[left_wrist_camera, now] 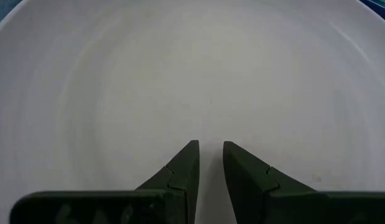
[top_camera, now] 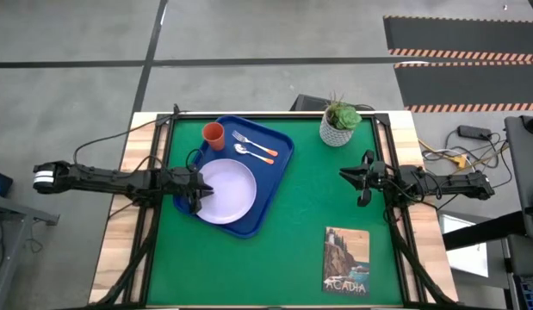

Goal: Pick and place plate/cup/fork/spoon on tray
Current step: Return to Home Position

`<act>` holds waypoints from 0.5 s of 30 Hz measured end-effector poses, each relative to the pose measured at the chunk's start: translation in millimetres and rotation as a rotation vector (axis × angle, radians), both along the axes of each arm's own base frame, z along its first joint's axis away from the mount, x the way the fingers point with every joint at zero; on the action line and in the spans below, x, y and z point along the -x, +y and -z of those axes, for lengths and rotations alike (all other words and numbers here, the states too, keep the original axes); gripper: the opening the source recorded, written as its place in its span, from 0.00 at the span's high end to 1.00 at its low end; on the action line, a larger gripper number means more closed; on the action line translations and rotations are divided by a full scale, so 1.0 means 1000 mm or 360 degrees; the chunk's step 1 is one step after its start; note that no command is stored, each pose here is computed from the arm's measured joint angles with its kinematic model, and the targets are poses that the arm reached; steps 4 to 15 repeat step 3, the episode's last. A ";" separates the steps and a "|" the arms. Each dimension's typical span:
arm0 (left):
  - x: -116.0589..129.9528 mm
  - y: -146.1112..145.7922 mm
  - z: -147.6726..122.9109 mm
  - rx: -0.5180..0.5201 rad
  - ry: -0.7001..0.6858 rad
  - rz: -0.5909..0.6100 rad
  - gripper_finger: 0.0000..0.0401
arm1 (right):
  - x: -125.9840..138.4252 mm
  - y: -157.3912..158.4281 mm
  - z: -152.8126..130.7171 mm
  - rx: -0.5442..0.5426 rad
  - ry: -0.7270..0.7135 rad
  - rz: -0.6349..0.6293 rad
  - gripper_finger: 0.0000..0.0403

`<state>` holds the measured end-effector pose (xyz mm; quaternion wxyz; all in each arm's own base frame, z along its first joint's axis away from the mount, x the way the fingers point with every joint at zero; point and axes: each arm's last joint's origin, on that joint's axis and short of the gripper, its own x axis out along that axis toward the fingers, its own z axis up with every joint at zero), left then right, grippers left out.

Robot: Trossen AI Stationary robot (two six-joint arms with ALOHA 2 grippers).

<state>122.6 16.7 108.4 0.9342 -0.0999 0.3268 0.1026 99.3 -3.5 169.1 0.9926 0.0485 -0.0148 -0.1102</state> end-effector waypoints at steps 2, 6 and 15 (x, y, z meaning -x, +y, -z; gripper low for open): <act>0.000 0.000 0.000 0.0000 0.0002 0.0000 0.85 | 0.000 0.000 0.000 -0.0002 0.0000 0.0000 0.87; 0.000 0.000 0.000 0.0000 0.0002 0.0000 0.85 | 0.000 0.000 0.000 -0.0002 -0.0001 0.0000 0.87; 0.000 0.000 0.000 0.0000 0.0002 0.0000 0.85 | 0.000 0.000 0.000 -0.0002 -0.0001 0.0000 0.87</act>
